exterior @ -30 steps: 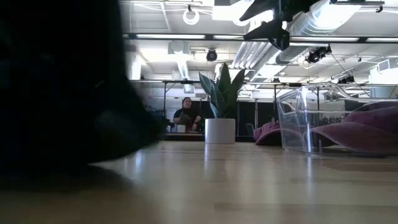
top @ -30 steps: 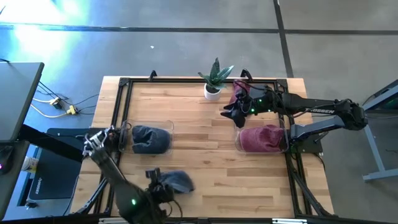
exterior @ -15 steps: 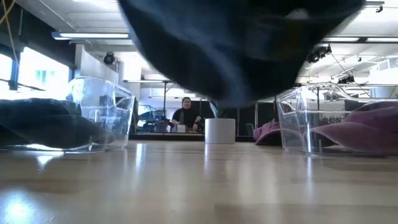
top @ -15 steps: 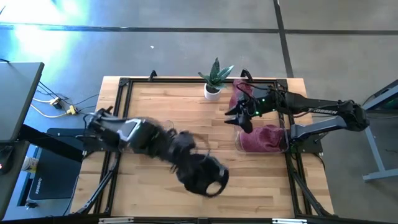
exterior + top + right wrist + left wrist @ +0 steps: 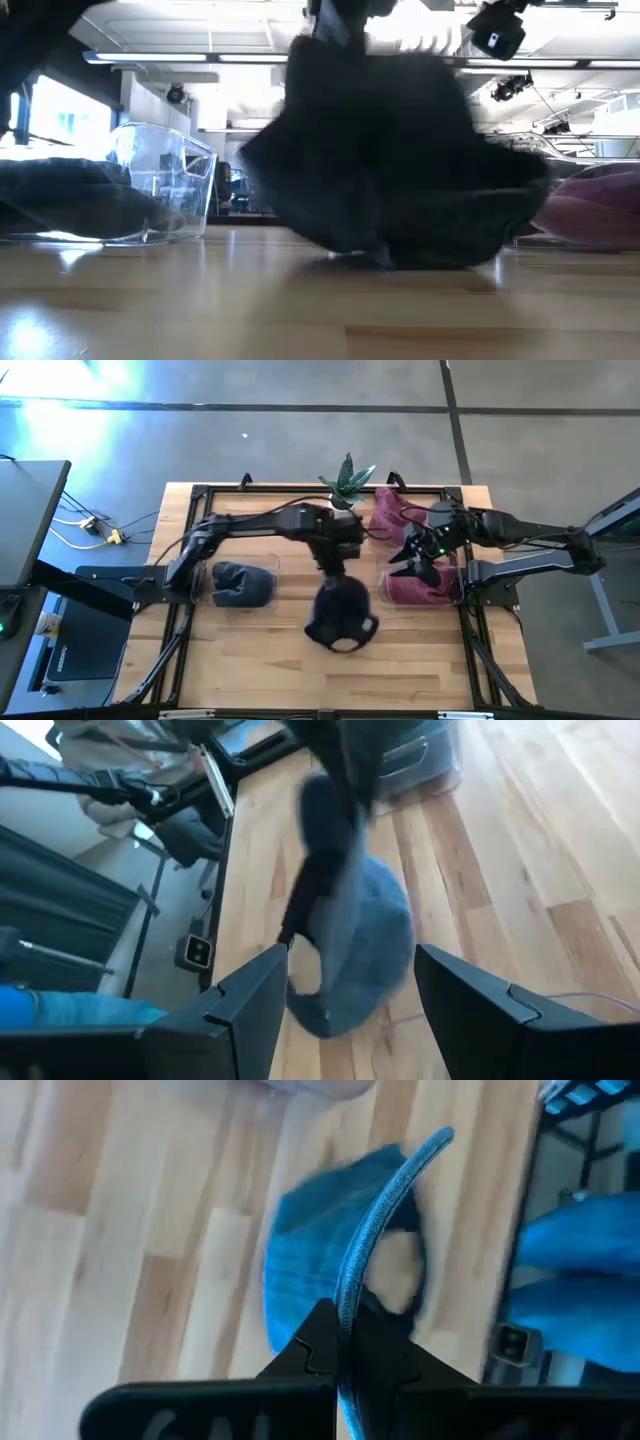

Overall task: Pick & Place hat
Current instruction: Put the blue cap into the left transparent bin

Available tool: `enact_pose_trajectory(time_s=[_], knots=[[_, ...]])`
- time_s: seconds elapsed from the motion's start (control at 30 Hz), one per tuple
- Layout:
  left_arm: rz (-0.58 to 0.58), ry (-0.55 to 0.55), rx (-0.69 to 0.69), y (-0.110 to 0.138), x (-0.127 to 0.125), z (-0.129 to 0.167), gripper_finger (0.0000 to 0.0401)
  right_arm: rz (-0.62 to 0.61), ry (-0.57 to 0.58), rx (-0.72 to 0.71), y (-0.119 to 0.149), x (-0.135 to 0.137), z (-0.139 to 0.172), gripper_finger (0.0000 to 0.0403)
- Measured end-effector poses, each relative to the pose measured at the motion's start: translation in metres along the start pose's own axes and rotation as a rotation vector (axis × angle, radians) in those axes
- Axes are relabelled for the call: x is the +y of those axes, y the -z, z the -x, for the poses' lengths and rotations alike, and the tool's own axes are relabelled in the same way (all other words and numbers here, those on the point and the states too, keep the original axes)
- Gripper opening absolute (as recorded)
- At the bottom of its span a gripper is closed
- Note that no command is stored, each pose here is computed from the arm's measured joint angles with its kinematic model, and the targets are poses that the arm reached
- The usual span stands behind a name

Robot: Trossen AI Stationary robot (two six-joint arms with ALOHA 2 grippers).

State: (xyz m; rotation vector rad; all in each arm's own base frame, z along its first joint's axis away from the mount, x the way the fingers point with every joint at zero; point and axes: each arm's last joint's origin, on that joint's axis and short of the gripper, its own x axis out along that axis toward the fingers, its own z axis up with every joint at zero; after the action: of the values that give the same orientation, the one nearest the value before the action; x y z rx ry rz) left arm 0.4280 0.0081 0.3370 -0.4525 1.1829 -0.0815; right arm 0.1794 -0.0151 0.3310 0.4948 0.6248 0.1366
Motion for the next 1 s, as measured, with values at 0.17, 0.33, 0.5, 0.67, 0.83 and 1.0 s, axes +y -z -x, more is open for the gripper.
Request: enact_pose_trajectory(time_s=[0.17,0.33,0.5,0.67,0.83,1.0], knots=[[-0.044,-0.045,0.080,-0.006,0.026,-0.023,0.0005,-0.022,0.027,-0.026,0.004,0.007,0.006,0.0215],[-0.057,-0.103,0.070,-0.008,0.039,-0.017,0.0035,-0.024,0.080,-0.036,0.004,0.009,0.003,0.0215],[-0.055,-0.195,0.065,-0.010,0.052,-0.015,0.0096,-0.016,0.111,-0.049,0.001,0.008,-0.006,0.0215],[-0.031,-0.318,0.064,-0.008,0.064,-0.004,0.0138,-0.026,0.096,-0.060,-0.005,0.010,-0.023,0.0215],[-0.041,-0.456,0.047,0.007,0.055,0.032,0.0144,-0.058,0.100,-0.075,-0.010,0.014,-0.047,0.0215],[-0.084,-0.443,0.008,0.025,0.030,0.063,0.0145,-0.056,0.072,-0.053,-0.010,0.019,-0.077,0.0215]])
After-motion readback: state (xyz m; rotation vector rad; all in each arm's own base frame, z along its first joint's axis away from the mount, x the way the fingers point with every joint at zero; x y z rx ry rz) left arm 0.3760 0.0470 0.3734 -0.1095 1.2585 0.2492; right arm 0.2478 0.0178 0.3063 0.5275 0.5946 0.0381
